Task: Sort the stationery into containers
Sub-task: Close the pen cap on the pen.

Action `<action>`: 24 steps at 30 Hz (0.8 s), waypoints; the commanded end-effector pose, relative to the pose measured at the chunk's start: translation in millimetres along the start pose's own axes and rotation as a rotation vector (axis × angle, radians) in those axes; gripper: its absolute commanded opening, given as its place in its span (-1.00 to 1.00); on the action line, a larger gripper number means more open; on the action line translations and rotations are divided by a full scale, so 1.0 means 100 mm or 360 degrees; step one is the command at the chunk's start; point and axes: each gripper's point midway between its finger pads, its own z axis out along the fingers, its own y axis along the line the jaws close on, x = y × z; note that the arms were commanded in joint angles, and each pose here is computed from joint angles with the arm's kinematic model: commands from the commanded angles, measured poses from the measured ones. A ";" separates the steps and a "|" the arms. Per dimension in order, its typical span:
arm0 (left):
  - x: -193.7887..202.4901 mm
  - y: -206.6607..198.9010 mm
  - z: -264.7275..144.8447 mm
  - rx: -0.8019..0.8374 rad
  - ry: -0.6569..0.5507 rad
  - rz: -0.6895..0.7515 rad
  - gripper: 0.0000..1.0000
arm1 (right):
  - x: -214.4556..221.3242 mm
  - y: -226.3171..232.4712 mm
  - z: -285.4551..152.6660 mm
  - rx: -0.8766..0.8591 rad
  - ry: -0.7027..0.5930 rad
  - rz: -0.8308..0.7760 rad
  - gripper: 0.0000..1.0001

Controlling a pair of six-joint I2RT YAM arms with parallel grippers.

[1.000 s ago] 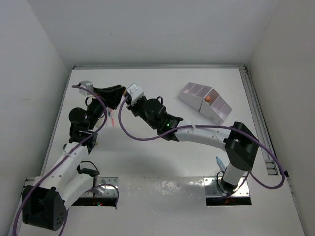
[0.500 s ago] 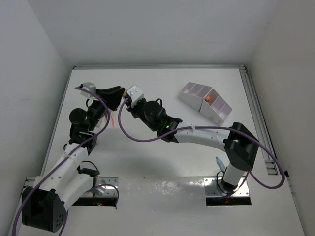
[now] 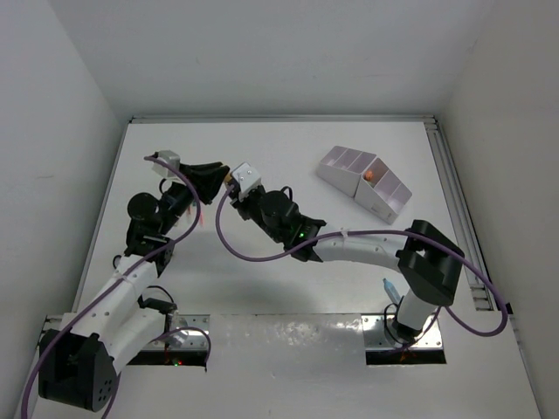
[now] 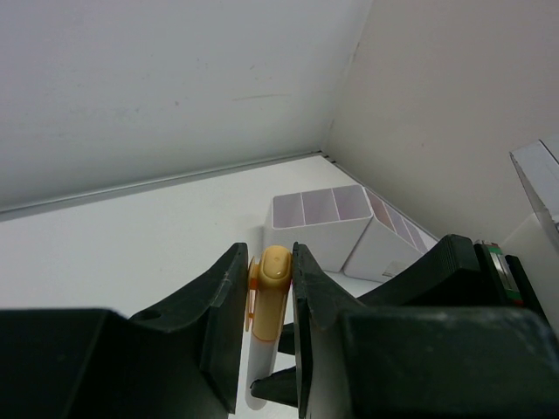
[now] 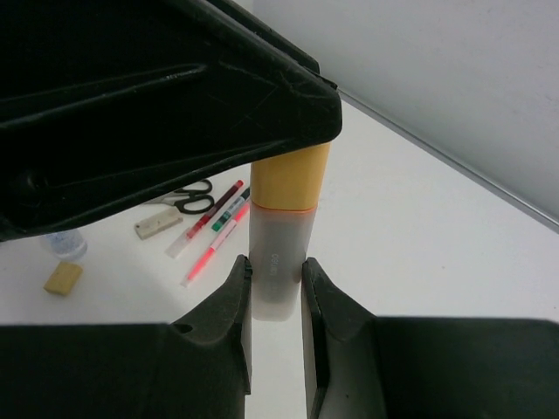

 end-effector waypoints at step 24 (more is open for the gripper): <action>0.49 -0.42 -0.18 0.0331 0.0349 -0.0170 -0.30 | -1.77 -0.16 -0.66 0.0012 -0.0876 0.0363 -1.00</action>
